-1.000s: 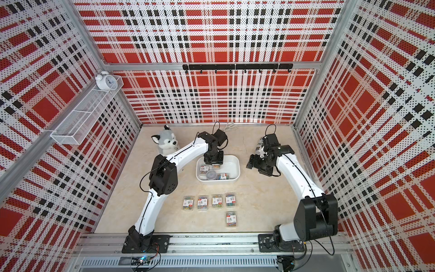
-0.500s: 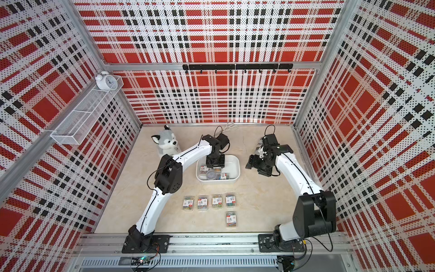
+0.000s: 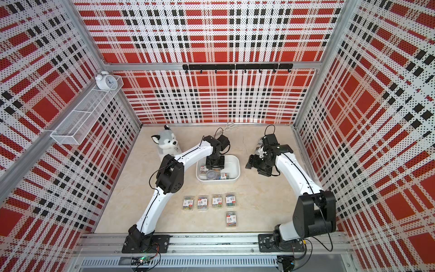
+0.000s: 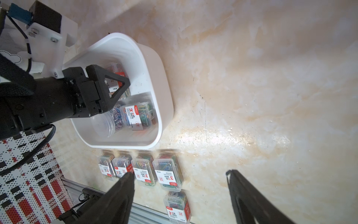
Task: Take the paper clips out of the storage box
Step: Pick up the boxed paper clips from the storage box.
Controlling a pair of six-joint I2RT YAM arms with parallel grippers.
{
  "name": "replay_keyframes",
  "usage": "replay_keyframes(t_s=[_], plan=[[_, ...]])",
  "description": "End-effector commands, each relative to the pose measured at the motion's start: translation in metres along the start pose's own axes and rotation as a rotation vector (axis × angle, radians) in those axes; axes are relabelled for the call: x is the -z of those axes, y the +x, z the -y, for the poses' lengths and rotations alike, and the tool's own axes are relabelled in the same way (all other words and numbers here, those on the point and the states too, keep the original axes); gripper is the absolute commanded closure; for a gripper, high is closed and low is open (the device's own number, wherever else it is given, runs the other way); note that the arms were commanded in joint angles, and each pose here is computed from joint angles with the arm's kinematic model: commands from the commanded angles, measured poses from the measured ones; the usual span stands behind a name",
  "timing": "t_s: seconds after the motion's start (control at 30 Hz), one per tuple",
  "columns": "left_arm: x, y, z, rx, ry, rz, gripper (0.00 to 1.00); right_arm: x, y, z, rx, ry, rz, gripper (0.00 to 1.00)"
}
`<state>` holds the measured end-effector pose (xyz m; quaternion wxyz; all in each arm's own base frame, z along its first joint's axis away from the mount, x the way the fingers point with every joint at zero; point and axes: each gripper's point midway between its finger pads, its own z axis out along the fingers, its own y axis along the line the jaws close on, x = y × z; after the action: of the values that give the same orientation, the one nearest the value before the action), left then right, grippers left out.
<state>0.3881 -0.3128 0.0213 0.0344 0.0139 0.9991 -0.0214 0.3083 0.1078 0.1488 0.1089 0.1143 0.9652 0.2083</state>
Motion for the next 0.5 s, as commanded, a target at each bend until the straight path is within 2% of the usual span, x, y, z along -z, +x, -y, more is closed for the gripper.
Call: replay_keyframes(t_s=[0.0,0.17,0.47], plan=[[-0.012,0.002,-0.001,-0.003,-0.026,-0.016,0.47,0.005,-0.009,-0.005,0.003,-0.019,0.028,0.19],[0.011,-0.010,0.006,0.001,0.001,0.046,0.50,0.006,-0.009,-0.005,0.002,-0.018,0.031,0.19],[0.083,-0.035,0.014,0.047,0.102,0.184,0.51,0.004,-0.011,-0.005,0.001,-0.018,0.031,0.19]])
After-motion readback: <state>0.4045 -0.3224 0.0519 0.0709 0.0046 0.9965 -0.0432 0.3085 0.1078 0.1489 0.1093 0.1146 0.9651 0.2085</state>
